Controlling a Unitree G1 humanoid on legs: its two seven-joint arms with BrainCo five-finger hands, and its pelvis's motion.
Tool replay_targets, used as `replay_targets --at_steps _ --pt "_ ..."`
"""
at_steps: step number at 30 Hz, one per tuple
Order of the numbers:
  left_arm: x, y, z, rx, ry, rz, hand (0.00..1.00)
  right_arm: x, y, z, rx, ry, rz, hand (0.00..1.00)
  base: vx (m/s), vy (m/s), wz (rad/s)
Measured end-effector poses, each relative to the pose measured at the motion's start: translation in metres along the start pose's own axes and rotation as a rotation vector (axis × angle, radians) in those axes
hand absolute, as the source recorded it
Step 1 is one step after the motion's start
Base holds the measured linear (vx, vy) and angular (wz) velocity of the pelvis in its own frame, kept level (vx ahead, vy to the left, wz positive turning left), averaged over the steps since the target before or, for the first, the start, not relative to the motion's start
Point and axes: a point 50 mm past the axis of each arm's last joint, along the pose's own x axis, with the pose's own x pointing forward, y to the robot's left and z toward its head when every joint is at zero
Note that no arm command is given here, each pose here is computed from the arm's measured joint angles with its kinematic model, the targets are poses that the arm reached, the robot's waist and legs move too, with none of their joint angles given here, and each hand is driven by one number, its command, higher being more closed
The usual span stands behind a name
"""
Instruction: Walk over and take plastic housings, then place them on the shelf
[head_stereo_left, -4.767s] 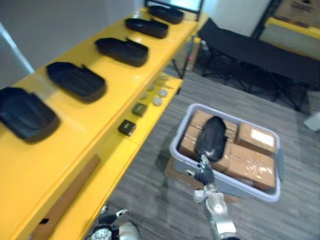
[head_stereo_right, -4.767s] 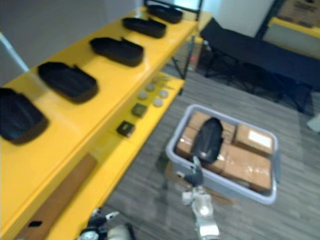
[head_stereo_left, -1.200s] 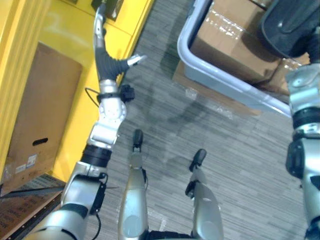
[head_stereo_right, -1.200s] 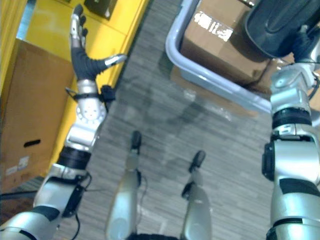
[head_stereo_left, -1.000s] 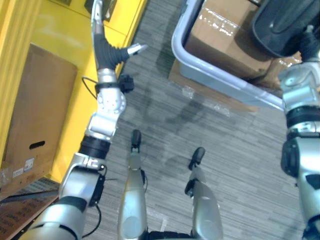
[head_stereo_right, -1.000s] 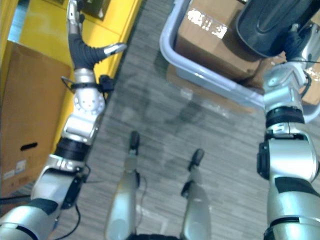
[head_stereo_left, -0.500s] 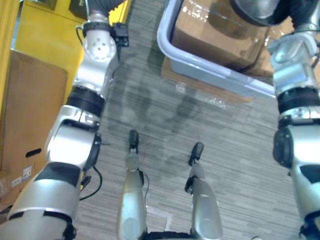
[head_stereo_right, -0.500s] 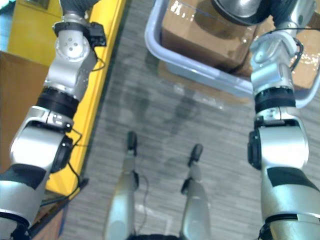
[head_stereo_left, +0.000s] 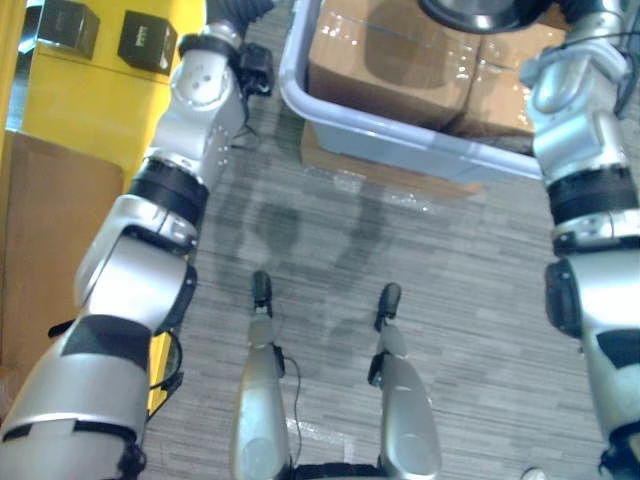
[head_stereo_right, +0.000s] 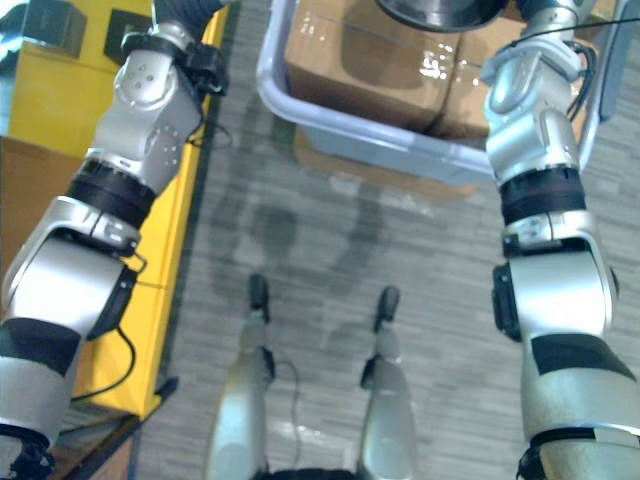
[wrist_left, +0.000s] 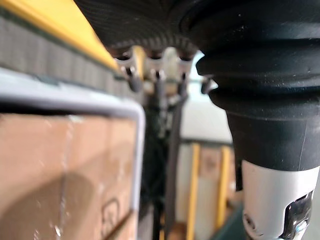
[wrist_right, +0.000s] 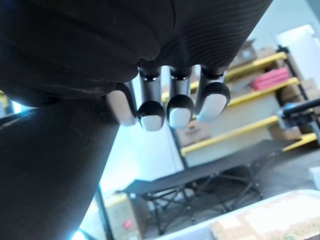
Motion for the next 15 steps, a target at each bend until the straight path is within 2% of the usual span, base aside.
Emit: replay_targets --at_steps 15 --pt "-0.001 -0.010 -0.005 0.042 0.027 -0.078 0.00 -0.032 0.033 0.014 -0.077 -0.177 0.139 1.00 -0.01 0.001 0.00"
